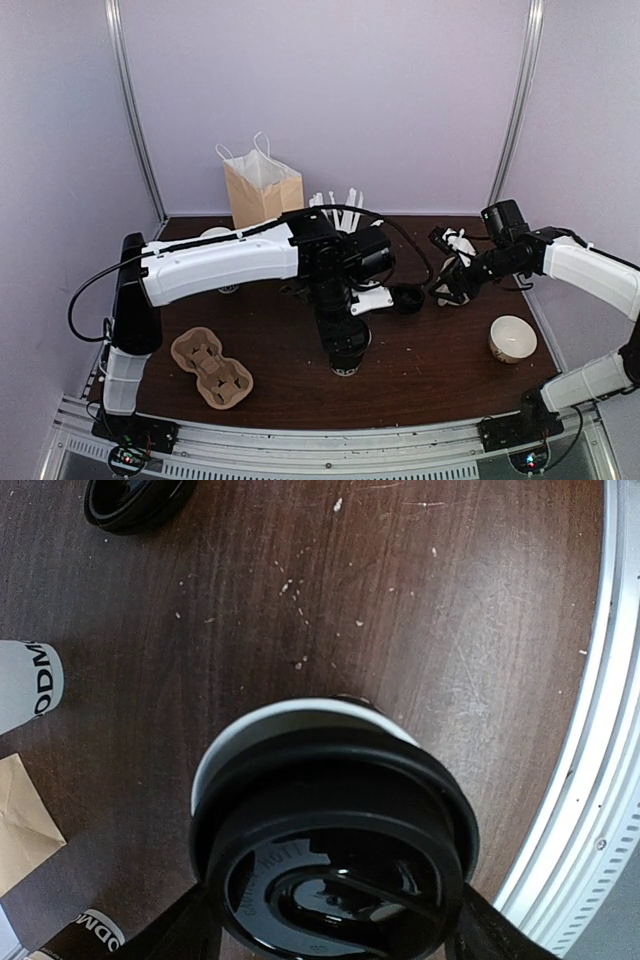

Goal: Pack the takeout coffee

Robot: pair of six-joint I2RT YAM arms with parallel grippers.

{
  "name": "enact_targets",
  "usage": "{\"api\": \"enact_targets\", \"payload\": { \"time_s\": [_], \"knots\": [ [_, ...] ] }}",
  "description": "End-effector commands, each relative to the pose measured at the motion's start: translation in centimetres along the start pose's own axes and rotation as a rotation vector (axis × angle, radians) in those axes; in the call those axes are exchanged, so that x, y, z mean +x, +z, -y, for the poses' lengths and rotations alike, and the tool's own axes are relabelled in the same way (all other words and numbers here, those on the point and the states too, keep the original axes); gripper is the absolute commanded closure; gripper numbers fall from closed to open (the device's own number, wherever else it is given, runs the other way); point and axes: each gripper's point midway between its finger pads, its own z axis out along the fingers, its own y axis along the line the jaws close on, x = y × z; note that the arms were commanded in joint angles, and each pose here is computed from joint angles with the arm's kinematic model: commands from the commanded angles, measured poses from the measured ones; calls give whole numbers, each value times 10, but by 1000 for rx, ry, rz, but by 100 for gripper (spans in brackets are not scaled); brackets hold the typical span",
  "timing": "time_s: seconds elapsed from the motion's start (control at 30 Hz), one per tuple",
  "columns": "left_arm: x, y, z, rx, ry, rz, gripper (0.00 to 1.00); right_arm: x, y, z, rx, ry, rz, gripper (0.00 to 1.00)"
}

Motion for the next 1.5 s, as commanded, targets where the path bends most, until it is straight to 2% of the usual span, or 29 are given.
{"api": "enact_targets", "payload": {
  "time_s": [0.0, 0.37, 0.83, 1.23, 1.27, 1.3, 1.33, 1.47],
  "knots": [
    [-7, -2, -4, 6, 6, 23, 23, 1, 1, -1, -15, -3, -5, 34],
    [-5, -9, -1, 38, 15, 8, 23, 1, 3, -1, -25, 0, -13, 34],
    [-12, 5, -7, 42, 9, 4, 22, 3, 4, -1, -30, 0, -20, 34],
    [-17, 0, -11, 21, 4, 25, 12, 4, 6, -2, -45, 3, -30, 34],
    [-18, -2, -12, 18, 3, 31, 11, 3, 6, -2, -45, 3, -28, 34],
    [-18, -4, -12, 17, 2, 37, 5, 4, 6, -3, -46, 4, -28, 34],
    [-19, -7, -13, 16, 0, 45, 3, 3, 5, -3, -45, 3, -27, 34],
    [-11, -29, -13, 8, 14, 63, 2, -1, 0, -2, -31, -4, -24, 33]
  ]
}}
